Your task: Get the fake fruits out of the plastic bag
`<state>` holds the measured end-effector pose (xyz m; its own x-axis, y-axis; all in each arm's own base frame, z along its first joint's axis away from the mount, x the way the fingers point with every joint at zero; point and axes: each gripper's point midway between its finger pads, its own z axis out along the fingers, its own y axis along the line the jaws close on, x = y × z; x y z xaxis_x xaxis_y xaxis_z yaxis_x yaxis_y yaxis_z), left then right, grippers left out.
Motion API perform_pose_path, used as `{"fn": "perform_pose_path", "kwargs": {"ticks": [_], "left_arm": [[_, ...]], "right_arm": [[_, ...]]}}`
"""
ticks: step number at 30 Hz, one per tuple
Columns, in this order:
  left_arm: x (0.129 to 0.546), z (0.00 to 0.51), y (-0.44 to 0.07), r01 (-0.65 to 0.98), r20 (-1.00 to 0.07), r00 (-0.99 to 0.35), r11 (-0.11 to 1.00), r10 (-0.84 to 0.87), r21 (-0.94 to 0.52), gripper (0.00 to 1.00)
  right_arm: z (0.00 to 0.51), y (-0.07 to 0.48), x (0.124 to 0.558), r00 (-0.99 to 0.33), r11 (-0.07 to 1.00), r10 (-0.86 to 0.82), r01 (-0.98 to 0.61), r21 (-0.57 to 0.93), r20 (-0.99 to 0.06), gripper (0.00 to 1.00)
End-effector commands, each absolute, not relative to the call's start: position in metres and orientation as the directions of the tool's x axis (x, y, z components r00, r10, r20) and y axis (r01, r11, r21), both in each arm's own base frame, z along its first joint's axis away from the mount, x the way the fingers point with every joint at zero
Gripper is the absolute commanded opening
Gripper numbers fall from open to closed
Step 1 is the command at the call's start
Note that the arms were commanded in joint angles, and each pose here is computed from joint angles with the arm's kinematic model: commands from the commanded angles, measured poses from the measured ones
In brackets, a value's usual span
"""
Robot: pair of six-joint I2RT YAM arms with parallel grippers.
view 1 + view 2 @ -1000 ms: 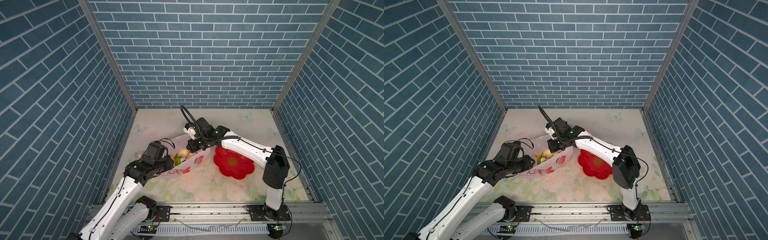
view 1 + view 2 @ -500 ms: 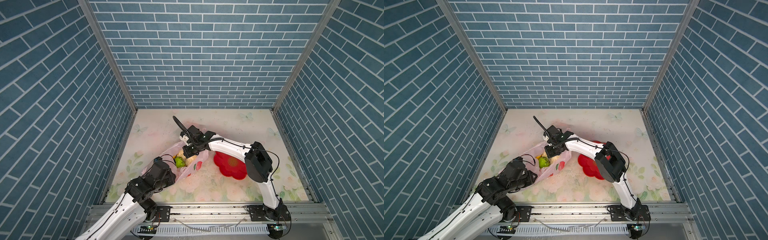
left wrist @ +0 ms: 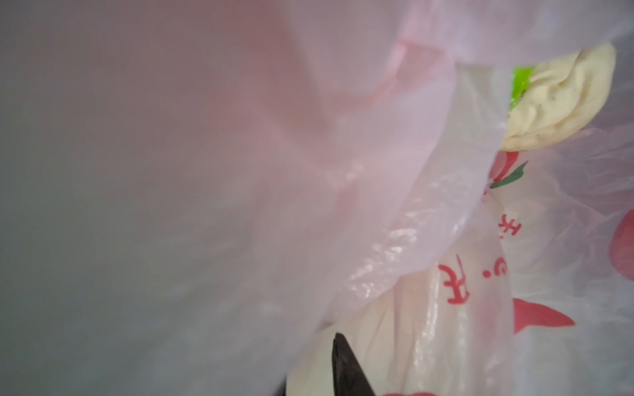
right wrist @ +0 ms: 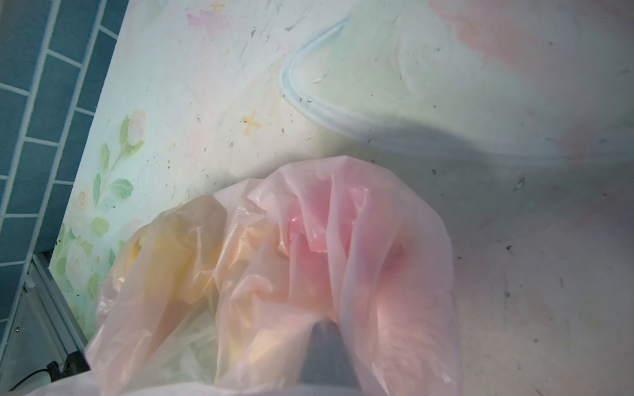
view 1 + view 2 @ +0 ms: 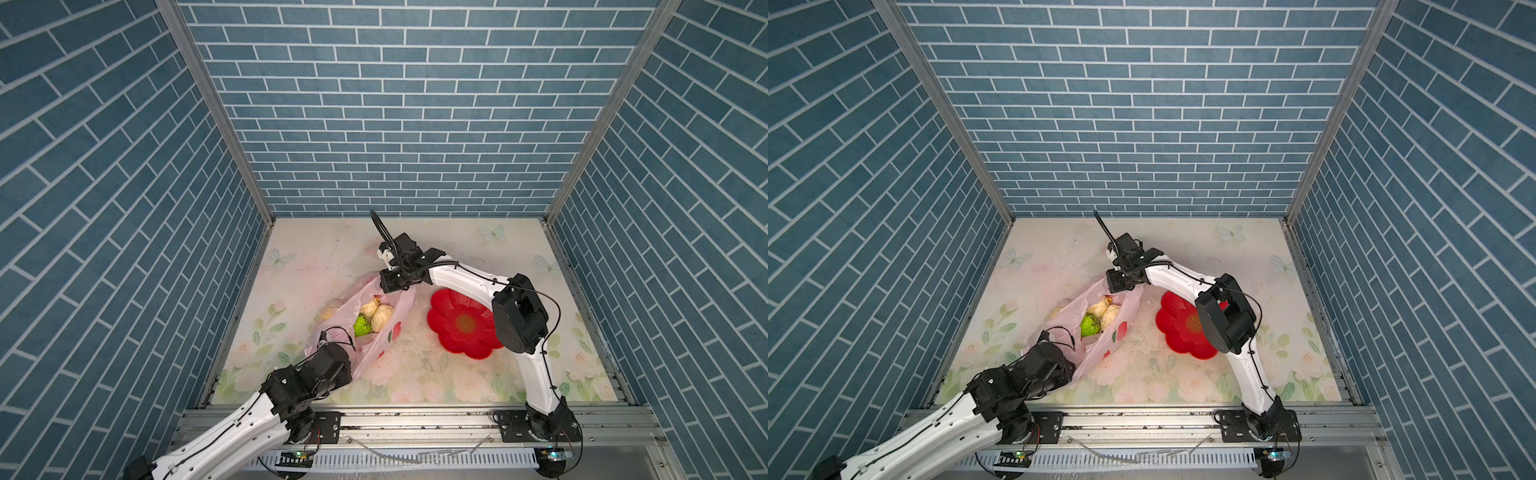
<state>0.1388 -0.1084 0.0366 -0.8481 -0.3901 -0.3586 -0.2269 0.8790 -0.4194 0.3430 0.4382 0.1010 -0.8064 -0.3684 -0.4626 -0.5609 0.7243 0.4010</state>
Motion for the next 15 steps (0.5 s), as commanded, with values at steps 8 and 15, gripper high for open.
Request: {"fn": "perform_pose_path", "kwargs": {"ticks": [8, 15], "left_arm": [[0.175, 0.09, -0.112, -0.217, -0.514, -0.76, 0.901, -0.397, -0.375, 0.36], [0.181, 0.142, -0.093, -0.211, -0.604, -0.723, 0.939, -0.337, -0.272, 0.52]], "right_arm": [[0.136, 0.438, 0.338, -0.778, 0.685, -0.367, -0.597, 0.418, -0.51, 0.0], [0.157, 0.432, 0.29, -0.754, 0.666, -0.411, -0.633, 0.396, -0.513, 0.02]]}}
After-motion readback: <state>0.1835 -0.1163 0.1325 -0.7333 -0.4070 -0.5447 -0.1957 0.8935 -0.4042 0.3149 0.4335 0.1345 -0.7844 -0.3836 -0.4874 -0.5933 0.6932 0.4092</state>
